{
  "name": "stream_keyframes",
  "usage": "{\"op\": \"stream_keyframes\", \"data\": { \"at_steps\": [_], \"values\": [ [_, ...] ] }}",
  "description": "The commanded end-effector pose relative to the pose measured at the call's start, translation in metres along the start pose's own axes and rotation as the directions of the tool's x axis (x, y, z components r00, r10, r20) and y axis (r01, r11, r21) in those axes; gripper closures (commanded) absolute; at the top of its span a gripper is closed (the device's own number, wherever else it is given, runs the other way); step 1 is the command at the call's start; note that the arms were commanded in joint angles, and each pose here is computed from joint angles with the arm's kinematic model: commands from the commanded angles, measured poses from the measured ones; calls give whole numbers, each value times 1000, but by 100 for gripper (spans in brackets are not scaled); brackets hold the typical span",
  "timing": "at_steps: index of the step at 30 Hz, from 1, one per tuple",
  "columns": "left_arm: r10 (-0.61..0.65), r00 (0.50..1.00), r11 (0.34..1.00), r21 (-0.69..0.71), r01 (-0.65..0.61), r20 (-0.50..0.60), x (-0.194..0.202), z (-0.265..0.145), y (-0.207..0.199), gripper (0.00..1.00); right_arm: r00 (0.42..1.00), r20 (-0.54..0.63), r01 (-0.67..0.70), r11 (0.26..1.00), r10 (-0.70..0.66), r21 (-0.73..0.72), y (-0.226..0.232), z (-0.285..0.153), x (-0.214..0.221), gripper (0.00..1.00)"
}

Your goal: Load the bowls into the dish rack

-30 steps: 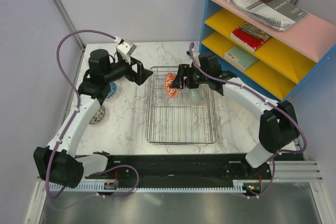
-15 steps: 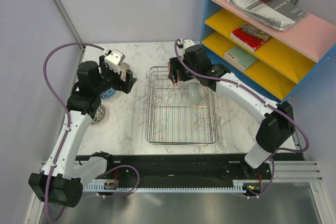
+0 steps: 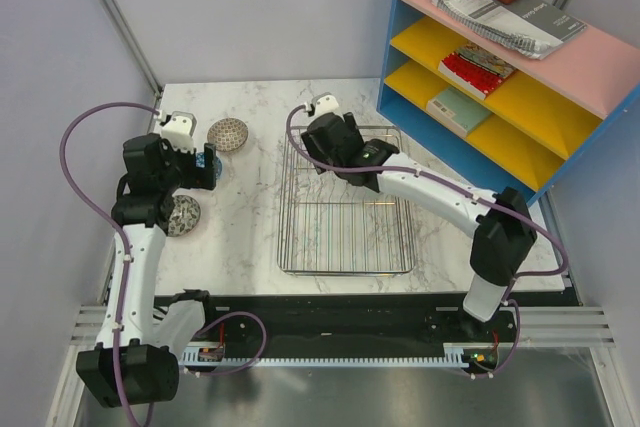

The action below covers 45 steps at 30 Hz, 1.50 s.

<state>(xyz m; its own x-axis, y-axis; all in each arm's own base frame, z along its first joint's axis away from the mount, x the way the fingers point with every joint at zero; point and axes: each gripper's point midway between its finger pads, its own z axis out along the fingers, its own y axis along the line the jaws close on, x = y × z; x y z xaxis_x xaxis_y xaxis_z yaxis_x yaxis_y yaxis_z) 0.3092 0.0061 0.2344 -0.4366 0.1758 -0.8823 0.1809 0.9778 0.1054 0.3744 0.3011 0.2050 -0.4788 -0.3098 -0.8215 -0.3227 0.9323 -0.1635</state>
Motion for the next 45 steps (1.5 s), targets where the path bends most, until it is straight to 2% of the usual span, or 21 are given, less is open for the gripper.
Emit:
{"op": "stream_keyframes", "data": {
  "at_steps": [1, 10, 24, 34, 45],
  "values": [
    [-11, 1000, 1000, -19, 12, 13, -2, -4, 4, 0, 992, 124, 28, 995, -40, 96, 0, -14, -35, 100],
    [-15, 1000, 999, -35, 15, 11, -1, -5, 8, 0, 985, 115, 116, 987, -128, 111, 23, -16, -18, 100],
    [-14, 1000, 999, -28, 15, 18, 0, -6, 6, 0, 986, 71, 146, 988, -150, 48, 56, -3, 9, 100],
    [-15, 1000, 1000, -11, 15, 17, 1, -6, 3, 0, 987, 59, 147, 987, -151, 67, 58, 3, 14, 100],
    [-15, 1000, 1000, 4, 15, 14, 1, -4, 1, 0, 983, 137, 98, 982, -120, 160, 34, -19, -14, 100]
  ]
}}
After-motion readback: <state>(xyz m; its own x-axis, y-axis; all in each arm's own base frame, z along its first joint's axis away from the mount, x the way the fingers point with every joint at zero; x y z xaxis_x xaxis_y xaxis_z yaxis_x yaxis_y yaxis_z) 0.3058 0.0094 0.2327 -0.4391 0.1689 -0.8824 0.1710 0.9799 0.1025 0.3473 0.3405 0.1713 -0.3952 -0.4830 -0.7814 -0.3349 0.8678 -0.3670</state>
